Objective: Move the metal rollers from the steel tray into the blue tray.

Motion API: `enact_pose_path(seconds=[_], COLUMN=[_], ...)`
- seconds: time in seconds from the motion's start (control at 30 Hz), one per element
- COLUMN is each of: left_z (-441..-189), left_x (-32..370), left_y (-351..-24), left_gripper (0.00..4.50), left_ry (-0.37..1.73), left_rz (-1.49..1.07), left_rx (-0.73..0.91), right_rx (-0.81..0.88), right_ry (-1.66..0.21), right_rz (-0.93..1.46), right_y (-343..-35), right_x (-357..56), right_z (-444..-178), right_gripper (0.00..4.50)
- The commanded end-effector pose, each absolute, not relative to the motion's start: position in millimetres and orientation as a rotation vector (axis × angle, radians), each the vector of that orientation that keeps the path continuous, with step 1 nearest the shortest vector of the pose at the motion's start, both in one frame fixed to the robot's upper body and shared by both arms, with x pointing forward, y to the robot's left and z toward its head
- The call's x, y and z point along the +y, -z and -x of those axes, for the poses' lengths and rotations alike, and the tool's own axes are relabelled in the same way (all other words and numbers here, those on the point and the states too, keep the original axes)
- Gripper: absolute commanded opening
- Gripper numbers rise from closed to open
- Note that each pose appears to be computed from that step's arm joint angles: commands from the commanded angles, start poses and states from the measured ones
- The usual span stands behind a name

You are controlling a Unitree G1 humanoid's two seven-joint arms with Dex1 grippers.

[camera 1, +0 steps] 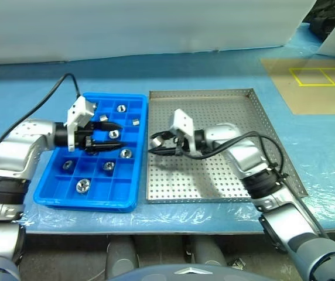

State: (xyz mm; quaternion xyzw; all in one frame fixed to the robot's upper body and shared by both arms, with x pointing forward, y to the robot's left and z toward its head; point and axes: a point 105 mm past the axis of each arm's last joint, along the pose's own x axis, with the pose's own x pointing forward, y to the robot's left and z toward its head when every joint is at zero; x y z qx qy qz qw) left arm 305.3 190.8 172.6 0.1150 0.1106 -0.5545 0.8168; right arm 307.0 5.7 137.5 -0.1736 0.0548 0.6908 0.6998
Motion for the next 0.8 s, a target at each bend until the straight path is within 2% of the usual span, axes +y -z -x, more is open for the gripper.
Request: enact_pose_path(seconds=[0.03, 0.33, 0.63, 0.8], left_z=[-292.3, -257.6, -249.3, -255.5], left_x=[202.4, 214.6, 211.0, 206.2], left_y=[-191.7, -180.9, -181.7, -184.5], left_gripper=[3.52, 3.52, 3.52, 3.52], left_ry=[1.127, 1.012, 0.979, 0.996], left_rz=[-0.277, -0.233, -0.215, -0.217], left_rx=[0.192, 0.236, 0.235, 0.223], right_rx=[0.034, -0.003, -0.012, 0.008], right_ry=[-1.685, -1.947, -1.962, -1.917], right_rz=[0.445, 0.514, 0.539, 0.541], right_y=[-148.7, -143.0, -129.7, -130.8], right_x=[26.9, 58.4, 64.1, 58.3], right_z=[-292.7, -263.5, -262.8, -271.5], right_gripper=[1.78, 1.78, 1.78, 3.46])
